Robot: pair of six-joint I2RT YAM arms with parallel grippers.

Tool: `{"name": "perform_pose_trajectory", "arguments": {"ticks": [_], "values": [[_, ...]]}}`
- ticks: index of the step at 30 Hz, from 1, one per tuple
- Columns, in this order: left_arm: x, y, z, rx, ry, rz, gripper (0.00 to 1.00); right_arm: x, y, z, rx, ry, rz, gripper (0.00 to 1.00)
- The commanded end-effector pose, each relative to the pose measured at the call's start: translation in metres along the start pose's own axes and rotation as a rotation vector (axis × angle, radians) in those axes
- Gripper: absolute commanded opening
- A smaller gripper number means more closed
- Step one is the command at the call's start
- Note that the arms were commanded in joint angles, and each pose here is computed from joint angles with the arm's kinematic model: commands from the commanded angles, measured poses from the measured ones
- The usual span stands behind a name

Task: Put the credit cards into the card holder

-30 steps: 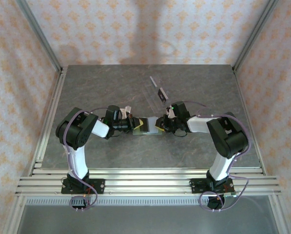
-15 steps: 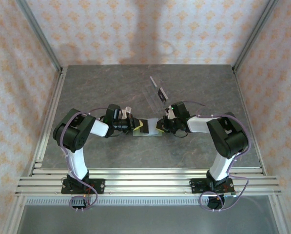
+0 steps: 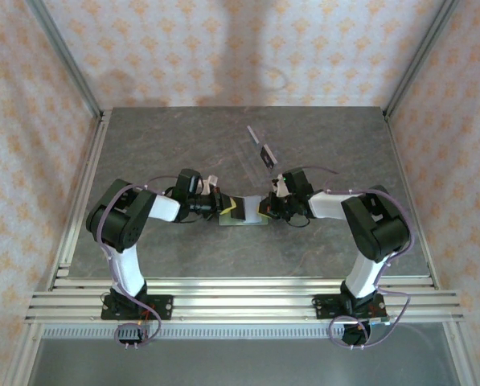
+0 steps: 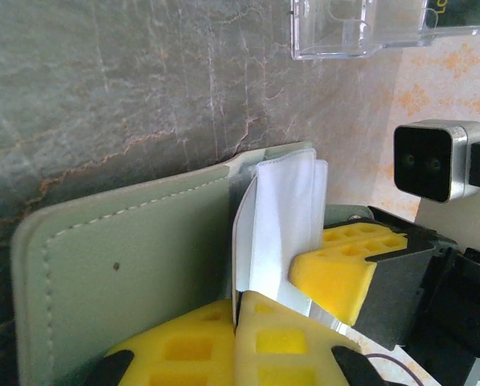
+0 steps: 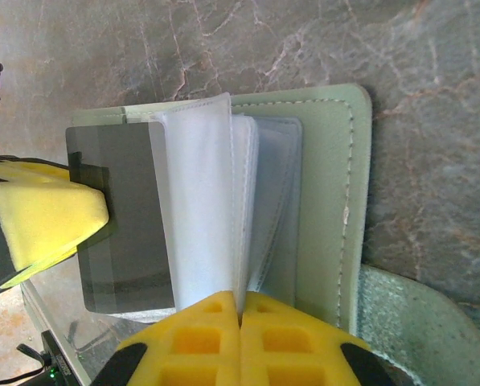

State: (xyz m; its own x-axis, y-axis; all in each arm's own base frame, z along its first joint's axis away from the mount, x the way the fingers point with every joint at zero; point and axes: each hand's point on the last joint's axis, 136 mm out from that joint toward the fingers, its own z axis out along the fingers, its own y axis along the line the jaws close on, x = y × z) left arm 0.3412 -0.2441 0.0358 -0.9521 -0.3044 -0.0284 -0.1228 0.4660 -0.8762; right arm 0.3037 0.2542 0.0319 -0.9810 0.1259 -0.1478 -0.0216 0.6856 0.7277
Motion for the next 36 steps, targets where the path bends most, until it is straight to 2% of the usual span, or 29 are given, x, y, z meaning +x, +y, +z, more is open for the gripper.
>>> {"name": "perform_pose_trajectory", "arguments": {"ticks": [1,3,5,8,11,16,21,28,29,36], "values": [[-0.002,0.001,-0.004,-0.014,-0.018,0.003,0.00,-0.001,0.013,-0.005,-0.023,0.004,-0.034,0.00],[-0.003,0.000,-0.004,0.002,-0.031,0.001,0.00,-0.002,0.013,-0.004,-0.030,0.002,-0.030,0.05],[-0.004,-0.002,-0.005,0.025,-0.054,-0.001,0.00,-0.002,0.013,-0.005,-0.027,-0.002,-0.031,0.27],[-0.006,-0.005,-0.004,0.059,-0.076,0.001,0.00,-0.003,0.016,-0.007,-0.034,-0.008,-0.035,0.30],[-0.005,-0.005,-0.002,0.075,-0.082,0.008,0.00,-0.005,0.022,-0.011,-0.045,-0.019,-0.039,0.29],[-0.005,-0.006,-0.004,0.097,-0.121,0.020,0.00,-0.007,0.026,-0.016,-0.038,-0.026,-0.046,0.10],[-0.005,-0.006,-0.005,0.106,-0.147,0.025,0.00,-0.007,0.024,-0.015,-0.035,-0.022,-0.038,0.02],[0.000,-0.011,-0.001,0.131,-0.147,0.041,0.00,-0.007,0.024,-0.013,-0.039,-0.024,-0.031,0.00],[0.003,-0.002,0.004,0.112,-0.134,0.025,0.00,-0.007,0.023,-0.013,-0.035,-0.023,-0.030,0.00],[0.010,0.002,0.010,0.107,-0.105,0.020,0.00,-0.007,0.023,-0.014,-0.031,-0.023,-0.034,0.01]]}}
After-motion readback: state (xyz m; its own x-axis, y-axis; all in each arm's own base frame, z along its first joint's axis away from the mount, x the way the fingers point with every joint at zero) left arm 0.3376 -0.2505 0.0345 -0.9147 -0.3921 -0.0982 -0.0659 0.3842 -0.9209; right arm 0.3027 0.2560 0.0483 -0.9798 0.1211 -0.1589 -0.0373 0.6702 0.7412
